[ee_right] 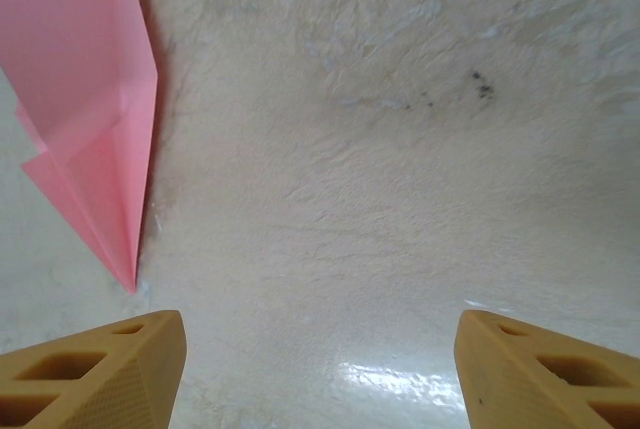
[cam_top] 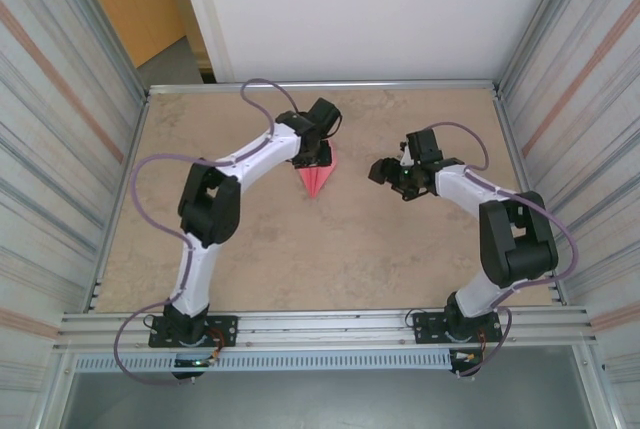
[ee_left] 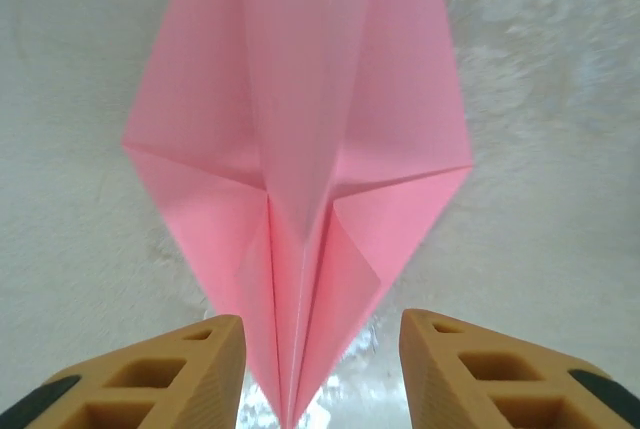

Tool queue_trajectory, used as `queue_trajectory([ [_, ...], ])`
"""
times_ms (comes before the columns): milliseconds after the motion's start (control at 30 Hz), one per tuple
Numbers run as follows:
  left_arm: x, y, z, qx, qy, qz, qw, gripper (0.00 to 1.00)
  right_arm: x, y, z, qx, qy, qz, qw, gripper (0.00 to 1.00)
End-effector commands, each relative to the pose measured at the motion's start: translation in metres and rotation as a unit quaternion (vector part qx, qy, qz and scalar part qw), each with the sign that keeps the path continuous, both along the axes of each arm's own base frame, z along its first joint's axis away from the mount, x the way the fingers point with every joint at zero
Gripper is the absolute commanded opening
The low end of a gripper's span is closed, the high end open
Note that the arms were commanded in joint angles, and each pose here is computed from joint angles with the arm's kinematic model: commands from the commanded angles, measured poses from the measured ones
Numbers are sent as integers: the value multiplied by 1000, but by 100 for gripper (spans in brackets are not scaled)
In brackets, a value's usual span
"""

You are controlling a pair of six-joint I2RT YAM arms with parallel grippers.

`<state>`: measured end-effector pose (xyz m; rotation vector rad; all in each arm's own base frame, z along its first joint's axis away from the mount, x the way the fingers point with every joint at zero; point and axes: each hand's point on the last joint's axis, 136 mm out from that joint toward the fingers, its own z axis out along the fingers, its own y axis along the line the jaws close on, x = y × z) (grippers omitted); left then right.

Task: Fold a paper plane with a square sheet of paper (pick it up from the middle)
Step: Move the paper plane to the center of the table, then reset both arms

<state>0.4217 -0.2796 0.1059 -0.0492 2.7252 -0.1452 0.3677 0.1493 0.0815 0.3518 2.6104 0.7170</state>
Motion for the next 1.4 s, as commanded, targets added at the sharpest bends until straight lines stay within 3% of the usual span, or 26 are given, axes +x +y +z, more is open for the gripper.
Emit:
queue_trajectory([
  [0,-6,6,41,-30,-40,3,999,46,10,-16,39,-30,-51,-16,998,72],
  [167,-18,37,67,-50,-95,10,994,53,11,-44,71,-91,-107,-30,990,77],
  [333,-35,97,70,-43,-144,32,988,79,8,-82,98,-150,-156,-71,974,87],
  [400,-42,119,64,-41,-152,36,987,86,5,-104,103,-183,-164,-104,964,99],
  [500,-53,159,61,-33,-167,60,984,98,-2,-134,107,-223,-170,-153,948,99],
  [600,-60,195,59,-18,-194,86,977,99,-8,-158,106,-259,-171,-192,931,99],
  [767,-65,243,51,33,-245,130,960,99,-19,-204,94,-341,-172,-281,880,99],
  [900,-65,273,43,72,-251,156,953,99,-25,-222,72,-364,-166,-311,862,99],
  [1133,-54,277,34,115,-284,100,947,99,-15,-222,43,-402,-144,-254,868,99],
  [1367,-45,264,29,115,-328,21,937,99,2,-202,23,-358,-204,-198,890,99],
])
